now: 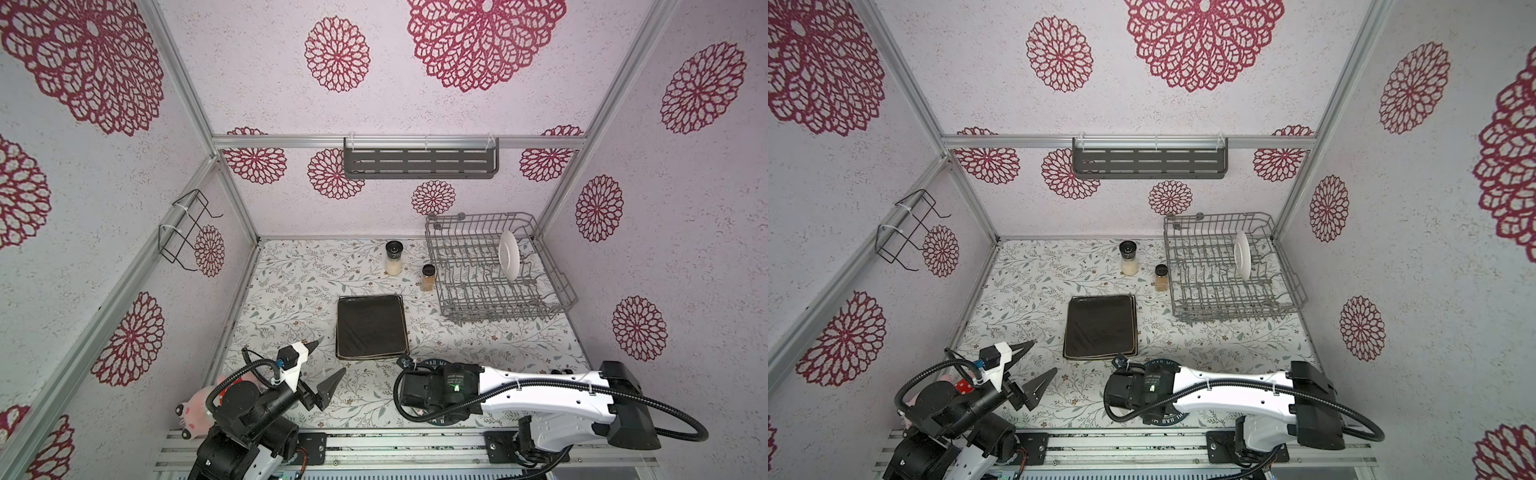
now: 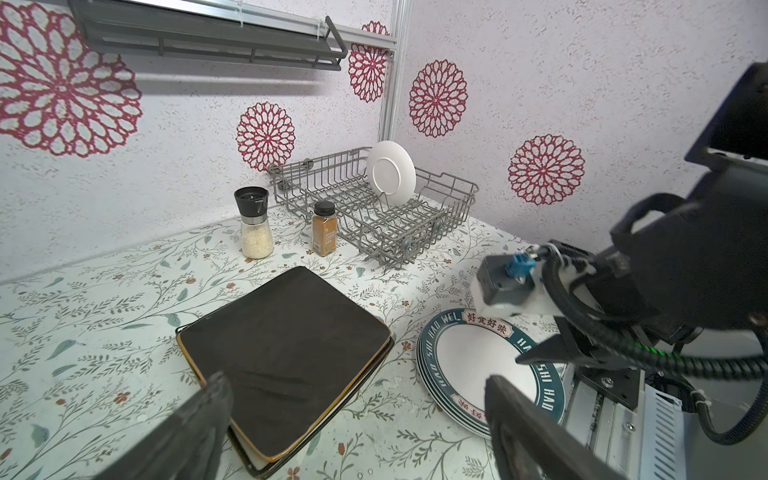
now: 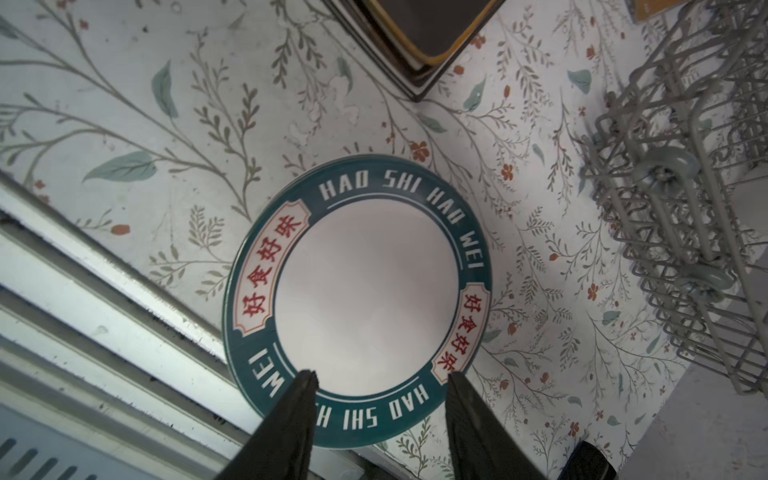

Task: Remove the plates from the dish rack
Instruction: 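Move the right gripper back toward the white plate in the rack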

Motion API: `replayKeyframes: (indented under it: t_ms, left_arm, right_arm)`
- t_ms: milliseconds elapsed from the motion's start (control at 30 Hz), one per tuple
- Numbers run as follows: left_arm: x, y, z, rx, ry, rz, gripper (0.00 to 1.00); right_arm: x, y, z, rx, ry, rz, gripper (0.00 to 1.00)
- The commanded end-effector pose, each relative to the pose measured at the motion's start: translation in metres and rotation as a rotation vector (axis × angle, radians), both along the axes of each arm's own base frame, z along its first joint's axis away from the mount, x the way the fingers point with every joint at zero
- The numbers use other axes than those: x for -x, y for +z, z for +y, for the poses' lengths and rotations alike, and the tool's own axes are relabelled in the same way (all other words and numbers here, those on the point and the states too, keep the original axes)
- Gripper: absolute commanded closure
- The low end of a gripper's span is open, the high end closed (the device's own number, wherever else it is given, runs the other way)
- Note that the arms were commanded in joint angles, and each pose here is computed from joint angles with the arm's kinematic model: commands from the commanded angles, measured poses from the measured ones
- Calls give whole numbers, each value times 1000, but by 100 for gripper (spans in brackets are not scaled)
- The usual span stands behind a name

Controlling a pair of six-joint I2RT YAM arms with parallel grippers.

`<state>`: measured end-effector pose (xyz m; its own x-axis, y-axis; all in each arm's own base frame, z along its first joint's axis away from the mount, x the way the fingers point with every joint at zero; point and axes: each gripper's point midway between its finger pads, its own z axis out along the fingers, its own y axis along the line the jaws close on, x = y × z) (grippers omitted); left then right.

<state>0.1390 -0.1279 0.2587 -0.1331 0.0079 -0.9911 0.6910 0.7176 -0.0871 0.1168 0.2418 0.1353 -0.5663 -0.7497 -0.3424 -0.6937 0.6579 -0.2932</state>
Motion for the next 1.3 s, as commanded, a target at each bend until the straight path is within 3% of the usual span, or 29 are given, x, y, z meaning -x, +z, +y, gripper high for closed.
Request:
replayKeyframes:
  t_ms: [0,233,533,800,1267]
  left_arm:
    - [-2,-4,-2,-18,-5,0,3]
    - [-4,-8,-4,-27,-8,19,3]
    - [-7,-11,-4,-36,-3,36,3]
    - [-9,-14,-5,-42,-3,51,3]
    - [-15,-17,-3,-48,23,66,3]
  right_arm:
    - [-23,20,2,-94,5,-52,46]
    - [-77,39,-8,-228,-60,-89,45]
    - [-149,88,-52,-347,-190,-216,42]
    - [-201,127,-113,-473,-349,-346,31]
    - [-276,155,-218,-657,-628,-520,29]
